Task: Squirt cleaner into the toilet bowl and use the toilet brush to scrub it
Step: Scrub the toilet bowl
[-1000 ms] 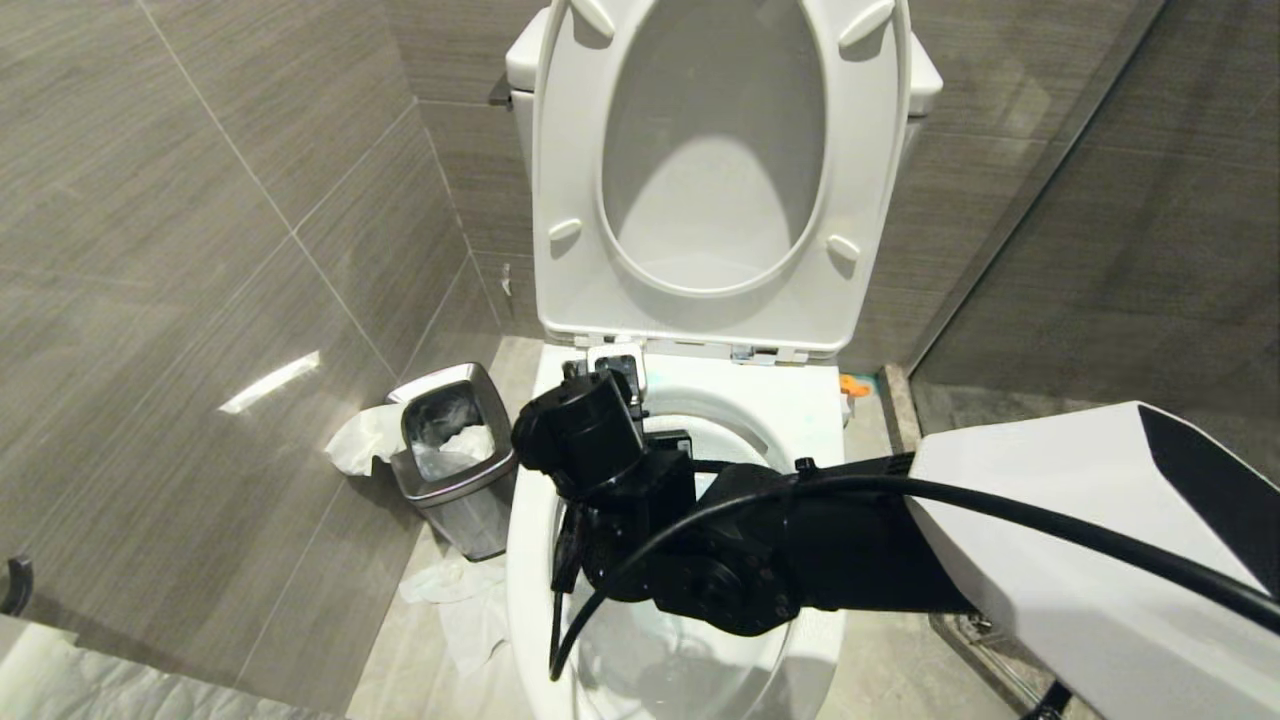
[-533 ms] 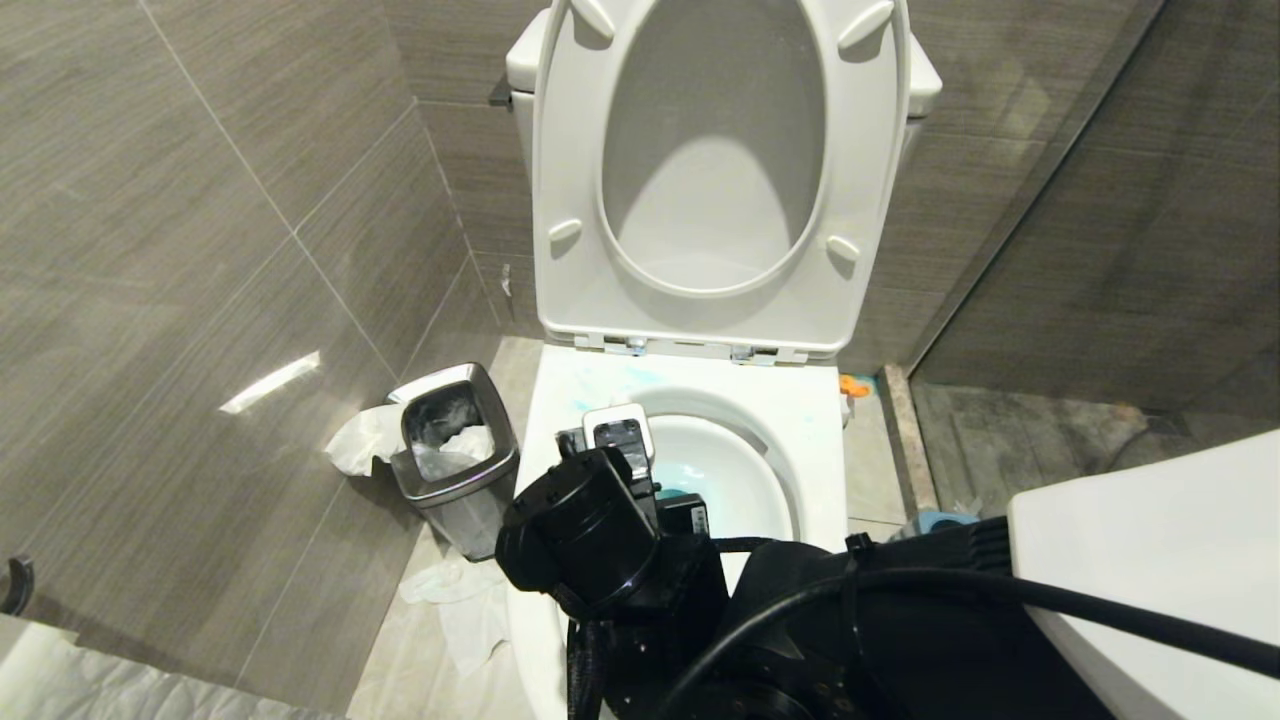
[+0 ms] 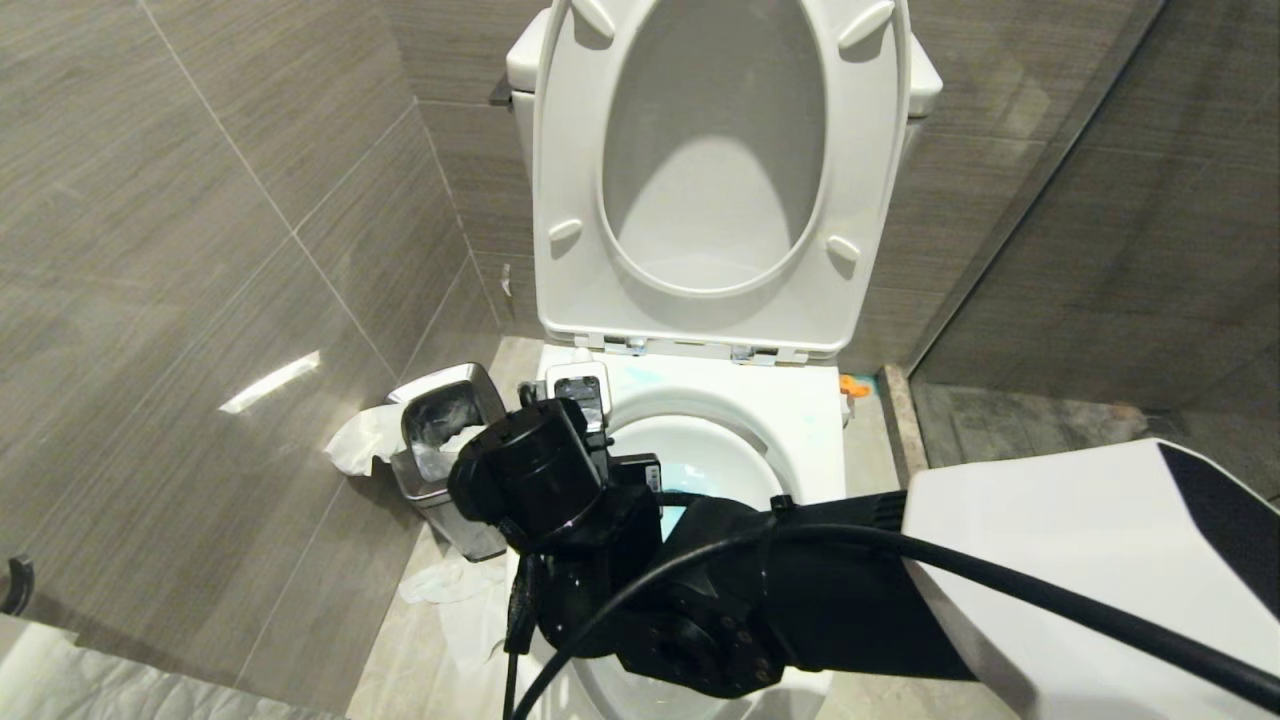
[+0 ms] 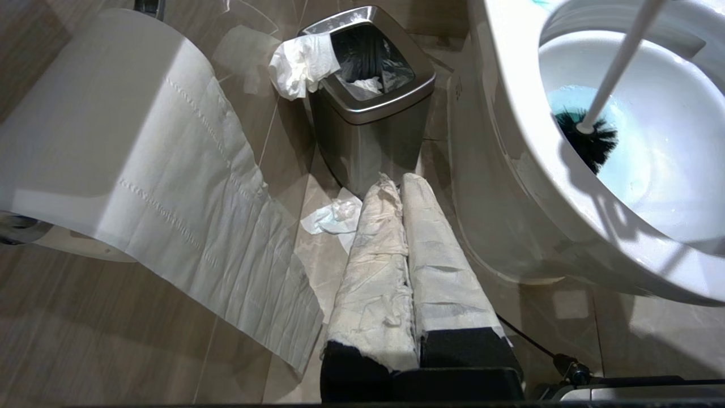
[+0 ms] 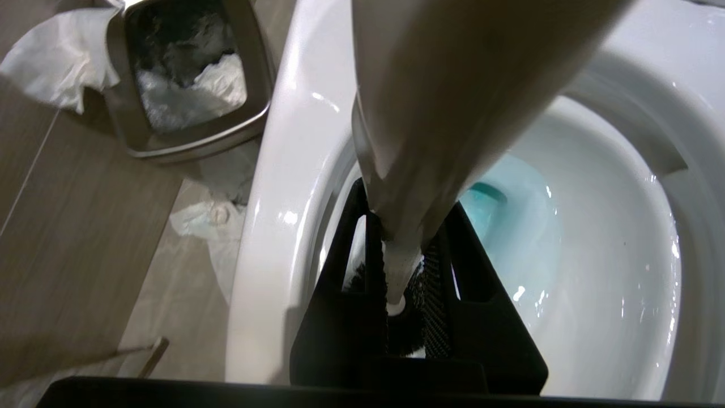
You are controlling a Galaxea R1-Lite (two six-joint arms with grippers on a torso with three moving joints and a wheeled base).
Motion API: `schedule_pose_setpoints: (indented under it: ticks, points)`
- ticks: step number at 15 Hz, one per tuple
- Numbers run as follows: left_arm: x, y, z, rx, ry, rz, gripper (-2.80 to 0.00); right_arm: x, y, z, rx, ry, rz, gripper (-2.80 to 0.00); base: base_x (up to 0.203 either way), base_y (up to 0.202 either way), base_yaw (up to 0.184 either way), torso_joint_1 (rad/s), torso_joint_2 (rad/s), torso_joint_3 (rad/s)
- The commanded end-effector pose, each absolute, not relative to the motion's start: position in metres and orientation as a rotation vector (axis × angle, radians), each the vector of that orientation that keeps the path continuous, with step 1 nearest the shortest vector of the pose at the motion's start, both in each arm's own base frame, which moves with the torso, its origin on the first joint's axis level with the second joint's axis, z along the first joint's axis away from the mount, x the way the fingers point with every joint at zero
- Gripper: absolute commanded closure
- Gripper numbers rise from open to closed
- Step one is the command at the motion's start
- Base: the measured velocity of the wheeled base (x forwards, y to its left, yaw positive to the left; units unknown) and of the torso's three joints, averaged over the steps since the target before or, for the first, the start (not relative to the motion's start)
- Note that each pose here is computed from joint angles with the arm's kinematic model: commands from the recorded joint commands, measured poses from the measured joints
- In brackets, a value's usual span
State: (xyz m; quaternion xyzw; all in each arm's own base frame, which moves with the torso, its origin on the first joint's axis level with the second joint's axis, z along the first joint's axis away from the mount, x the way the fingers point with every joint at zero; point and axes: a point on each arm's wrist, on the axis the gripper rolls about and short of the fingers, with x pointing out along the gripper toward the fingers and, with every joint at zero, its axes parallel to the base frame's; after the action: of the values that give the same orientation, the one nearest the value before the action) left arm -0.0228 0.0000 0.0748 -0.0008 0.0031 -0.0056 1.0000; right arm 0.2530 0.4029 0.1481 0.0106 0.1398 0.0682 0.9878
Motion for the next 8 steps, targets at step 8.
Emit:
schedule_pose_setpoints:
  ticks: [8]
  points:
    - [-0.023, 0.0, 0.074, -0.002, 0.01, -0.011, 0.0, 0.348, 0.363, 0.172, 0.045, 0.187, -0.034, 0.0, 0.0, 0.0, 0.0, 0.0, 0.0, 0.0]
